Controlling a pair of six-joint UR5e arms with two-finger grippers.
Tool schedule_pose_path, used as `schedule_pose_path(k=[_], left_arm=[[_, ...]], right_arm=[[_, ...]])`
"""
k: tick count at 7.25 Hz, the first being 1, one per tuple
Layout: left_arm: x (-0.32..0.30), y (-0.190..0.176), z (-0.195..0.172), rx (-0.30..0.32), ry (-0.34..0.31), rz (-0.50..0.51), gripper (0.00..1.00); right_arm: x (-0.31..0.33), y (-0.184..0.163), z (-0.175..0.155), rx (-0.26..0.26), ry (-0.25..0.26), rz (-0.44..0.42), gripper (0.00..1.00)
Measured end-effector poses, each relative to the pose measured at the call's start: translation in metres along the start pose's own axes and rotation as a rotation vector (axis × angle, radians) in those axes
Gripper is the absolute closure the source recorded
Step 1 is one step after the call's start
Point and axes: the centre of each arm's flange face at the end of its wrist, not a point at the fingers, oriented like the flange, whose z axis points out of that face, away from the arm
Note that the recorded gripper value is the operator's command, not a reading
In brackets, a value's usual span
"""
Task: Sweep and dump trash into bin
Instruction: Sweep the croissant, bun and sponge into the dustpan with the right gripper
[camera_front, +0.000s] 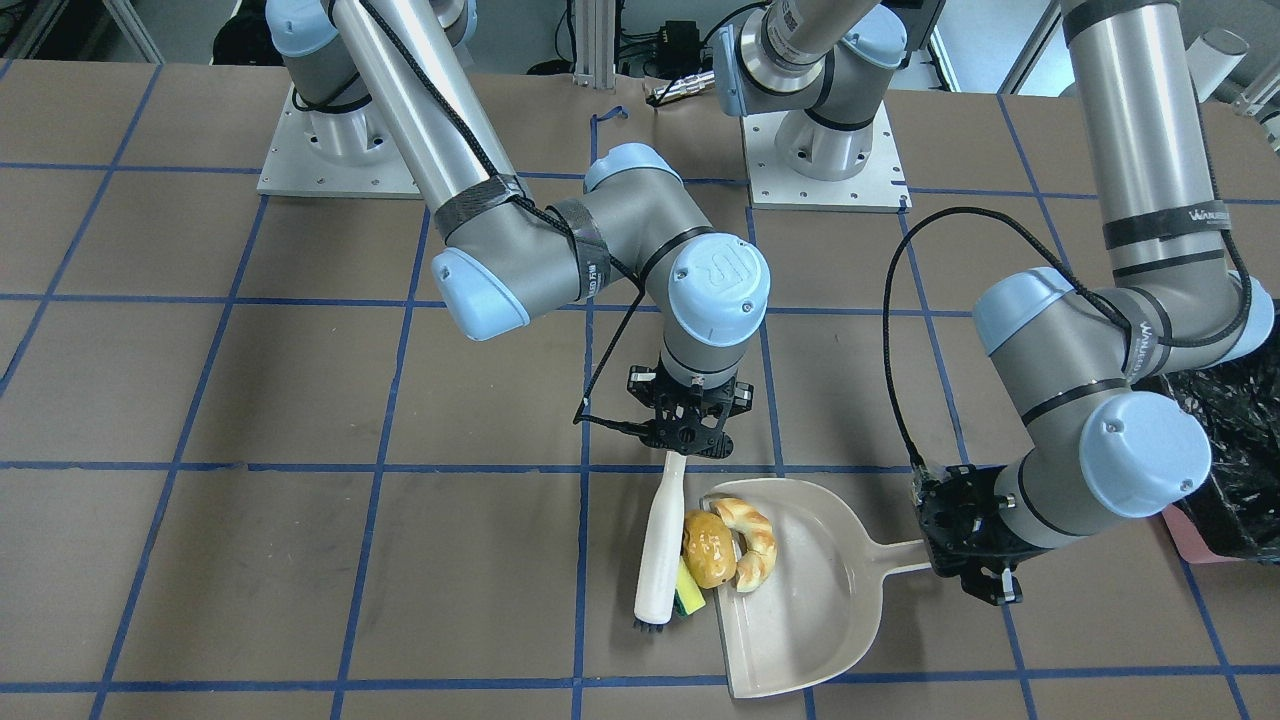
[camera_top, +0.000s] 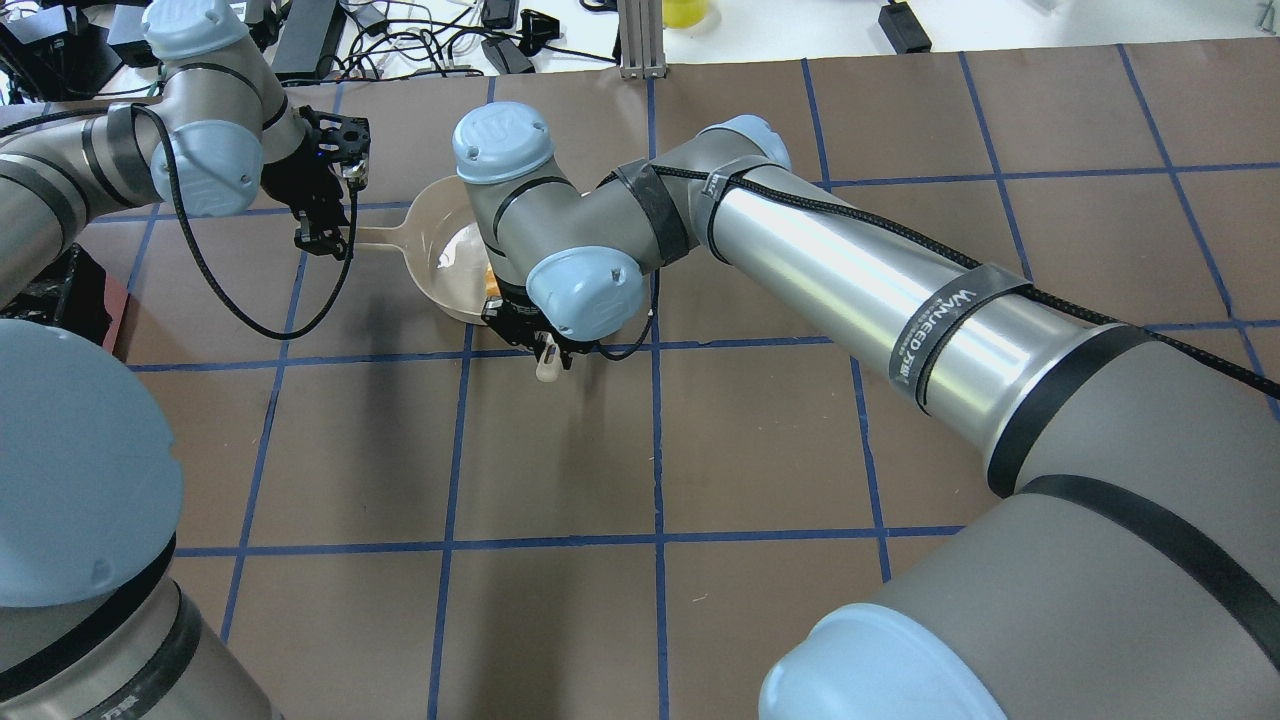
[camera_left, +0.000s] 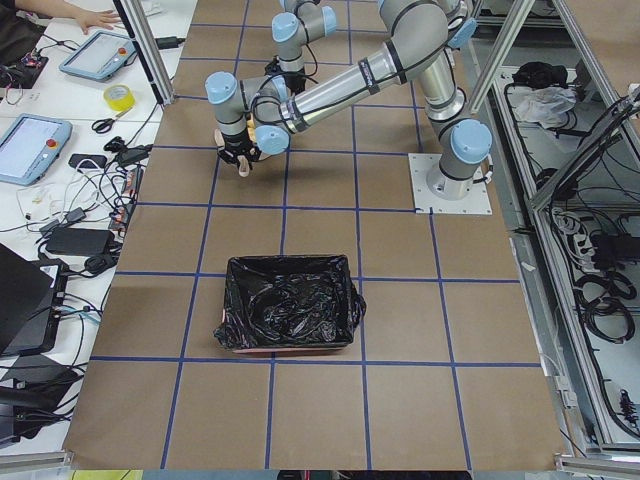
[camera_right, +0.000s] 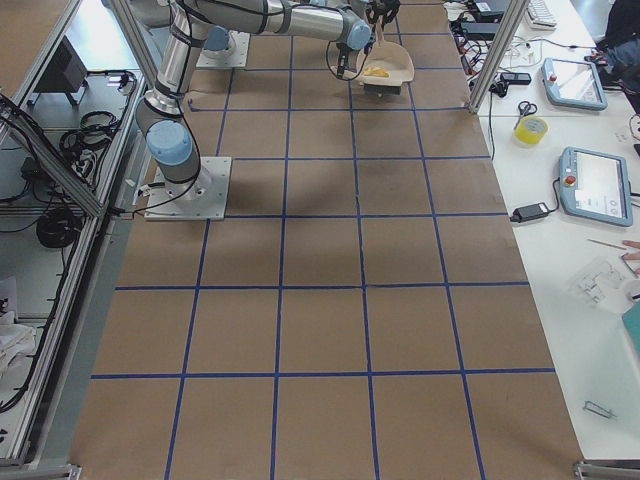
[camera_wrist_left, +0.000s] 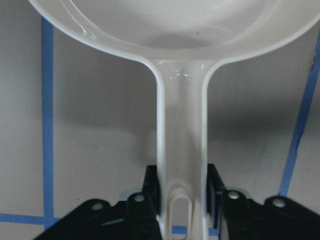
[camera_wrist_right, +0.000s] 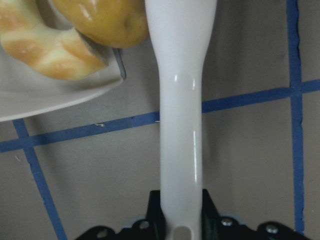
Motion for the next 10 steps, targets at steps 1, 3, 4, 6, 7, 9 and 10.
schedule_pose_path(k=[1, 3, 4, 6, 7, 9, 10], left_arm=[[0.000, 0.000, 0.000, 0.000, 0.000, 0.000, 1.00], [0.000, 0.000, 0.000, 0.001, 0.000, 0.000, 1.00], [0.000, -0.001, 0.001, 0.002, 0.001, 0.000, 1.00], [0.000, -0.001, 0.001, 0.005, 0.001, 0.000, 1.00], [0.000, -0.001, 0.001, 0.006, 0.001, 0.000, 1.00], [0.000, -0.001, 0.001, 0.006, 0.001, 0.000, 1.00], [0.000, -0.001, 0.001, 0.006, 0.001, 0.000, 1.00]], right_arm=[[-0.004, 0.000, -0.002, -0.001, -0.021, 0.003, 1.00], [-0.014, 0.005, -0.004, -0.016, -0.061, 0.014, 1.00], [-0.022, 0.009, 0.000, -0.039, -0.094, 0.021, 1.00], [-0.037, 0.014, 0.003, -0.086, -0.199, 0.057, 1.00], [-0.042, 0.015, -0.001, -0.106, -0.245, 0.069, 1.00], [-0.053, 0.016, -0.020, -0.140, -0.328, 0.105, 1.00], [-0.059, 0.016, -0.030, -0.154, -0.368, 0.133, 1.00]])
